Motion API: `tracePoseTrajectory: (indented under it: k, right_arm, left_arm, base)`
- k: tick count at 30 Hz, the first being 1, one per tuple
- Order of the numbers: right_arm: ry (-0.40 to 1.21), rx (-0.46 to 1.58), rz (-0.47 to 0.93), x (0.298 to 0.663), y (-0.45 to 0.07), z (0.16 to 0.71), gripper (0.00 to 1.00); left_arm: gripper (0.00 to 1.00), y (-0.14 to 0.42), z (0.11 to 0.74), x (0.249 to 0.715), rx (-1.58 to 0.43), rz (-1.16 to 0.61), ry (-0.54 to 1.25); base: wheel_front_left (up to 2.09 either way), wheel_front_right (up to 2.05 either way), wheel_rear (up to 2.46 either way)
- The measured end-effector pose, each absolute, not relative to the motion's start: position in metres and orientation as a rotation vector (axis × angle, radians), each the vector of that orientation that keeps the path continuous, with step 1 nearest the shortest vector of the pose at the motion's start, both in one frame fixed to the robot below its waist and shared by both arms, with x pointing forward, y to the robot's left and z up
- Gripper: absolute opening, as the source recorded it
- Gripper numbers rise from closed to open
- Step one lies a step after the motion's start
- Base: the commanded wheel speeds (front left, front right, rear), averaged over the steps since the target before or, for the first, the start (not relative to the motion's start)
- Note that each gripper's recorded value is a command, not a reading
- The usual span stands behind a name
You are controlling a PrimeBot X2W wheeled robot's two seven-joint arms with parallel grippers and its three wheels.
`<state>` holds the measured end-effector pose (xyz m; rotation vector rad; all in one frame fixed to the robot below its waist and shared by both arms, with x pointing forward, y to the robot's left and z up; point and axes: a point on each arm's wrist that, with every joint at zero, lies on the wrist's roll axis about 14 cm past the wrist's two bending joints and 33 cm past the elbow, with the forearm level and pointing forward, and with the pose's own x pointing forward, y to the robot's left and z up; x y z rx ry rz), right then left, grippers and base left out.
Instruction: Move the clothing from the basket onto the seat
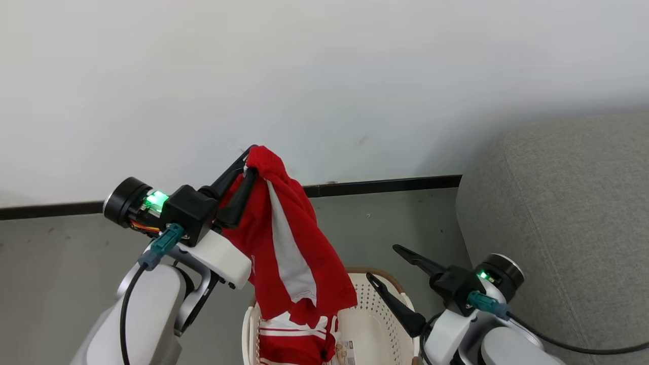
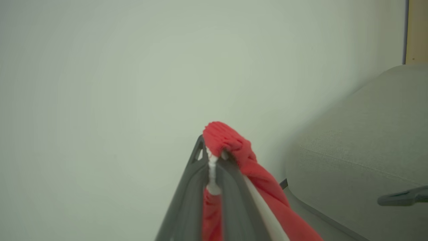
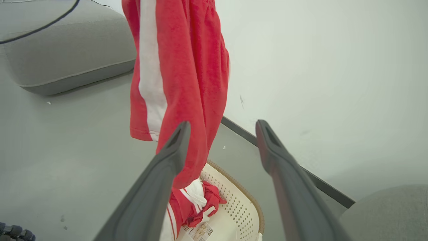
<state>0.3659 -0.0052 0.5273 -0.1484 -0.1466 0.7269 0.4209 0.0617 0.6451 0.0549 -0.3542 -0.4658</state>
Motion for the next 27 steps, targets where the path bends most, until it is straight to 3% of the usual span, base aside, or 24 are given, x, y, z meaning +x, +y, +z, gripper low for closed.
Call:
tracePoseTrajectory:
  k: [27]
  right_arm:
    - [-0.086,-0.192,1.117,0.323,0.103,0.515,1.0]
  left_arm:
    - [0.0,0.054,0.668,0.378,0.044,-0.495,-0.374]
  base:
    - [0.0,0.0,0.0]
